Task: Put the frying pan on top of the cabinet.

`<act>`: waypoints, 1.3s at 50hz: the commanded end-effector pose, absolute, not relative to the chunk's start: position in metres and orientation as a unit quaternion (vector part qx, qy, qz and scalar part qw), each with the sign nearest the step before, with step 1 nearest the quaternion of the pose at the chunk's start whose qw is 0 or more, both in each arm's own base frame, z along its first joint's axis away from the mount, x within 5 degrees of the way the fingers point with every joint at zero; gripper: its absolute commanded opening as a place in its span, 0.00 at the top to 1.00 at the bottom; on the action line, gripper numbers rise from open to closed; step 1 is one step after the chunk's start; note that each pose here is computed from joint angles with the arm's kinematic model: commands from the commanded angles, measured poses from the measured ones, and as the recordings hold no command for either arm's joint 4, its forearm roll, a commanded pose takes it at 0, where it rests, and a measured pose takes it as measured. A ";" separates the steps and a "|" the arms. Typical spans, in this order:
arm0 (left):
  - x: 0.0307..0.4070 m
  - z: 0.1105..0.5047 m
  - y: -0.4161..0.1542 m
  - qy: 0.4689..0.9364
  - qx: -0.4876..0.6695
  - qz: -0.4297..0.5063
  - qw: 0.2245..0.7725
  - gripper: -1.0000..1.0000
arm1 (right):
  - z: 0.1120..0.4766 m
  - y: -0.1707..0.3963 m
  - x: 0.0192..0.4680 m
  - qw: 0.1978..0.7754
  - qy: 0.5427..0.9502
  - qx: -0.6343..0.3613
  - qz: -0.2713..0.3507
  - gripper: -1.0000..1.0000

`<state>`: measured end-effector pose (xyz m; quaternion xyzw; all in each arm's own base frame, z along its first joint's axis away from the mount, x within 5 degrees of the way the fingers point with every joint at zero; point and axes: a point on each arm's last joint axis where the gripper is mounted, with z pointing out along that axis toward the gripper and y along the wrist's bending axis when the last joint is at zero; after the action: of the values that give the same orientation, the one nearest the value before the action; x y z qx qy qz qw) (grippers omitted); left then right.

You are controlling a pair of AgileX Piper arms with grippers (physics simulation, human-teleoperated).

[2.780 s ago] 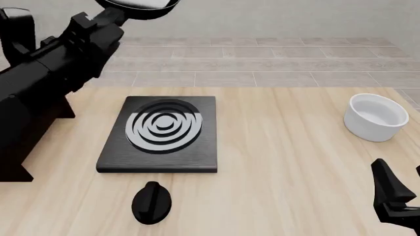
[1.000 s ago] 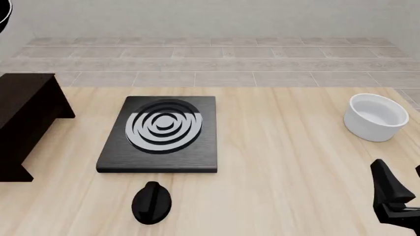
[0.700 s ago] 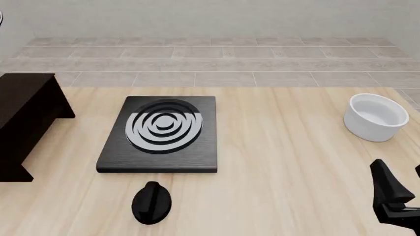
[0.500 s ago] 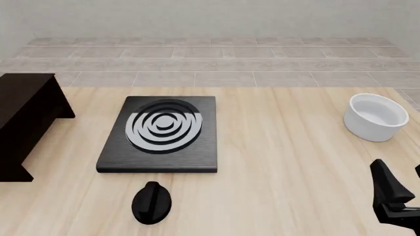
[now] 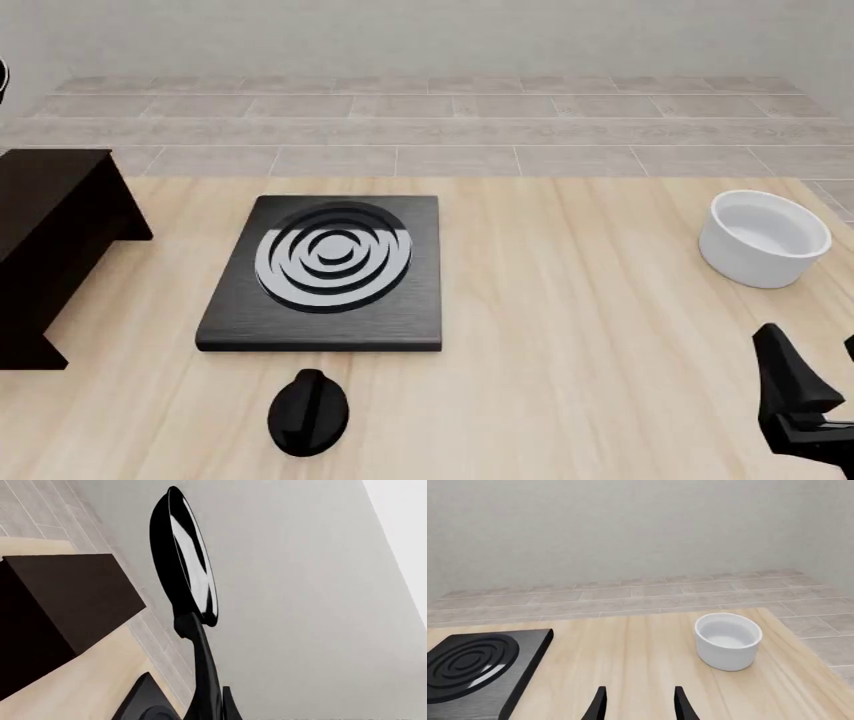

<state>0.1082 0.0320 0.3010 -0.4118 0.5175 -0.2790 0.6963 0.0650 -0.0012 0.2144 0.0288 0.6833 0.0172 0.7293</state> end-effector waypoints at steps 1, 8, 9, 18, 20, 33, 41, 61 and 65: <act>0.111 0.303 0.030 0.527 -0.384 -0.270 0.708 1.00 | 0.214 -0.001 0.065 0.729 0.683 0.030 0.017 0.00; 0.114 0.294 0.033 0.527 -0.395 -0.266 0.704 1.00 | 0.214 -0.001 0.065 0.729 0.683 0.029 0.017 0.00; 0.114 0.294 0.033 0.527 -0.396 -0.265 0.704 1.00 | 0.214 -0.001 0.065 0.729 0.683 0.030 0.018 0.00; 0.118 0.292 0.038 0.526 -0.404 -0.252 0.704 1.00 | 0.214 -0.001 0.065 0.729 0.683 0.029 0.018 0.00; 0.120 0.289 0.039 0.527 -0.408 -0.252 0.702 1.00 | 0.214 -0.001 0.065 0.729 0.683 0.029 0.018 0.00; 0.129 0.280 0.044 0.529 -0.417 -0.247 0.696 1.00 | 0.214 -0.001 0.065 0.729 0.683 0.030 0.018 0.00; 0.135 0.271 0.046 0.534 -0.427 -0.248 0.687 1.00 | 0.214 -0.001 0.065 0.729 0.683 0.030 0.018 0.00; 0.145 0.260 0.052 0.539 -0.439 -0.239 0.679 1.00 | 0.214 -0.001 0.065 0.729 0.684 0.029 0.017 0.00; 0.147 0.257 0.053 0.538 -0.441 -0.239 0.677 1.00 | 0.214 -0.001 0.066 0.728 0.684 0.029 0.017 0.00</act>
<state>0.1419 0.0521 0.2515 -0.4603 0.5418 -0.2388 0.6614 0.0654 -0.0012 0.2144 0.0290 0.6839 0.0172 0.7287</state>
